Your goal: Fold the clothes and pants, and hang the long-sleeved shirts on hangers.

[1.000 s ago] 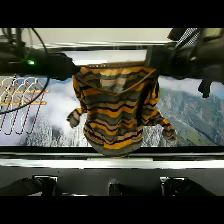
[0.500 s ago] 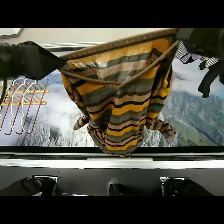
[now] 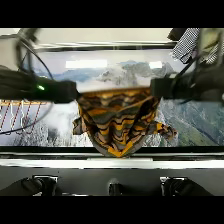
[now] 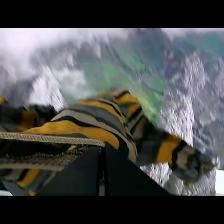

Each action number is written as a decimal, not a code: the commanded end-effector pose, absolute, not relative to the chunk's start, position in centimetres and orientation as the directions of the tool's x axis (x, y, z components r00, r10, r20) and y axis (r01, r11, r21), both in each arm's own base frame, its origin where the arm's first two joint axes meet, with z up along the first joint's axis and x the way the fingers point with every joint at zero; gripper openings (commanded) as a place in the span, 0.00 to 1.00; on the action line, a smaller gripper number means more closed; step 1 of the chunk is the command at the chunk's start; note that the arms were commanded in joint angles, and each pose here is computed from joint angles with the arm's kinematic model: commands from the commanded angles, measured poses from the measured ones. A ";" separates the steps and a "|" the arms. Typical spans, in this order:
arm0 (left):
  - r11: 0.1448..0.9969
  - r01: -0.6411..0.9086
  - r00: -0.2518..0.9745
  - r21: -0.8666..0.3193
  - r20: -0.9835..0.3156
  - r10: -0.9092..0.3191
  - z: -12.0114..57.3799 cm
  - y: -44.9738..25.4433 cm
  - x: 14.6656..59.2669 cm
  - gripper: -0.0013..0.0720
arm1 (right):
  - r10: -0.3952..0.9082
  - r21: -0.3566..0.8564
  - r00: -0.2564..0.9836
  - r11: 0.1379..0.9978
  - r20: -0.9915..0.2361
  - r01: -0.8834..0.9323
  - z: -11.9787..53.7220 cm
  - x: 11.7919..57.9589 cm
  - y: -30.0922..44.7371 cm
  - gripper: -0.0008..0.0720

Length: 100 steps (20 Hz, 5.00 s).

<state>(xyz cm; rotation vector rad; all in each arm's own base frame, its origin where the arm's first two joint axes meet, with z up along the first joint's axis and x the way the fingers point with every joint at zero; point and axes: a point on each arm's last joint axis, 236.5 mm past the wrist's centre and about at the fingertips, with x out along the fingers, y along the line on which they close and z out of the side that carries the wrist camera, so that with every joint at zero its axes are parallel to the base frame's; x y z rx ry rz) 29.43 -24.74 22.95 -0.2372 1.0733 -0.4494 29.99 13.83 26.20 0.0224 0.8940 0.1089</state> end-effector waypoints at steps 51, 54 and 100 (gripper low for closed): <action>0.997 0.018 0.173 -0.071 -0.982 -0.073 -7.7 15.2 33.3 0.82 | 0.077 0.101 0.376 0.994 -0.923 0.045 7.4 30.9 18.2 0.05; 0.998 0.009 0.188 -0.056 -0.981 -0.056 -8.9 15.3 33.2 0.82 | 0.071 0.095 0.368 0.994 -0.927 0.048 7.3 30.7 18.0 0.05; 0.792 0.603 0.314 0.102 -0.942 -0.118 5.4 -4.6 26.8 0.05 | -0.016 0.049 0.451 0.990 -0.892 0.132 6.5 34.0 16.9 0.05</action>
